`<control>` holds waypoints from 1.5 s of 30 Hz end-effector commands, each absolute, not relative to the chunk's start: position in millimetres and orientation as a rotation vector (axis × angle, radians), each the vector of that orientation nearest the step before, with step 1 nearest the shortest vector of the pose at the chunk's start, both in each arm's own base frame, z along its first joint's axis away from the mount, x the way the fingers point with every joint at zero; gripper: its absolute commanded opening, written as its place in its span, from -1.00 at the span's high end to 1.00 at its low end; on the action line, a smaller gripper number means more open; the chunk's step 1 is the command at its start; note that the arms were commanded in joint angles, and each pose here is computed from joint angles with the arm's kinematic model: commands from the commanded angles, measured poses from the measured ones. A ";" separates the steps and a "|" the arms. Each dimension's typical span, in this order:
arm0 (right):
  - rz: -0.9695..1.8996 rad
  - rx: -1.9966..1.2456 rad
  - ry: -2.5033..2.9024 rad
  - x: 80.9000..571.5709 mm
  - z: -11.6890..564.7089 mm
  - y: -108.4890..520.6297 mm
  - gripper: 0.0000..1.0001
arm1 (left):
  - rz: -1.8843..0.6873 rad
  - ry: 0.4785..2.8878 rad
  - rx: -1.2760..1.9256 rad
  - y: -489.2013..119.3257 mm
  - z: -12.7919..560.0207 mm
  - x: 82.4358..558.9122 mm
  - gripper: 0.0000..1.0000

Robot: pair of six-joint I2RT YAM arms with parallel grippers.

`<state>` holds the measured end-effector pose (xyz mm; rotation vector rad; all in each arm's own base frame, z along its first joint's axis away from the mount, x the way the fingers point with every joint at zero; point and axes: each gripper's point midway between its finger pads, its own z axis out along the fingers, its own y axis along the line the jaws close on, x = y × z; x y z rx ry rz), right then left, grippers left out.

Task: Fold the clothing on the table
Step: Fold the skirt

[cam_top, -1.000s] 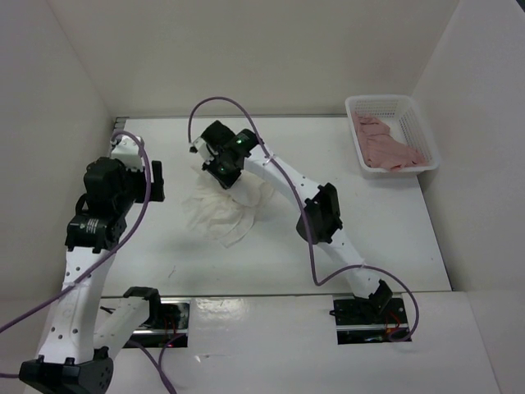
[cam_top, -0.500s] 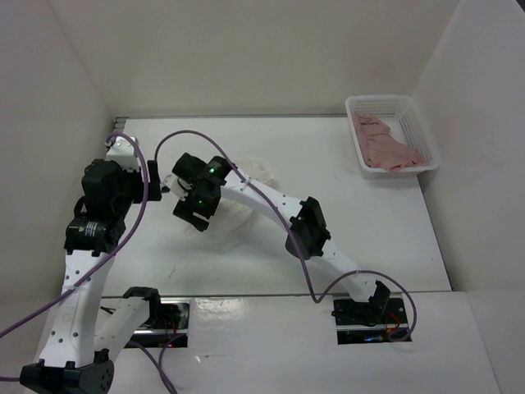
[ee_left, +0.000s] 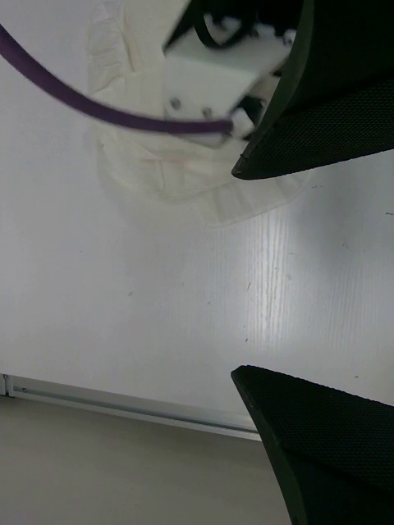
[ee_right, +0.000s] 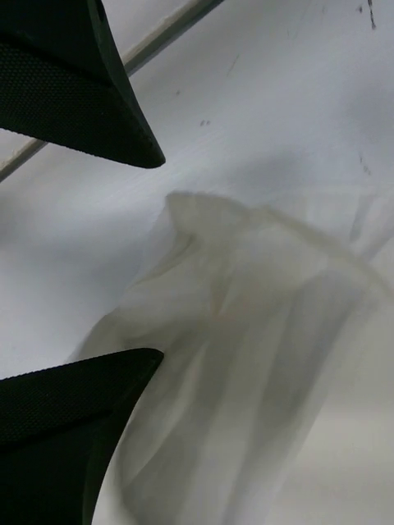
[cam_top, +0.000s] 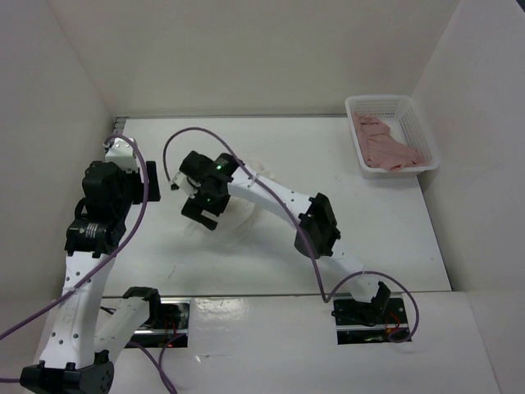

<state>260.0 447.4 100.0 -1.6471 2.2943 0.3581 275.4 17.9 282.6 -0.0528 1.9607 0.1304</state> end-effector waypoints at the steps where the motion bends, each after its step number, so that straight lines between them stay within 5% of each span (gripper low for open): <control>1: 0.266 -1.308 2.127 311.2 222.8 412.9 -0.93 | 0.114 1.910 -0.091 19.0 293.3 277.9 -1.00; 10: 0.200 -0.863 1.974 338.1 358.0 261.5 -0.96 | 0.091 1.905 -0.062 14.0 292.8 277.8 -1.00; 17: 0.150 -0.331 1.965 370.0 349.8 100.0 -0.96 | 0.091 1.958 -0.062 14.8 278.6 287.0 -1.00; 22: 0.038 -0.102 1.930 344.4 330.1 34.1 -0.96 | 0.091 2.007 -0.045 13.6 266.3 292.0 -1.00; 38: -0.113 0.147 1.709 248.1 332.5 -35.5 -0.96 | 0.060 2.074 -0.009 7.2 249.3 296.4 -1.00; 45: -0.122 0.156 1.746 245.5 321.5 -37.1 -0.96 | 0.056 2.083 0.006 6.0 247.5 295.0 -1.00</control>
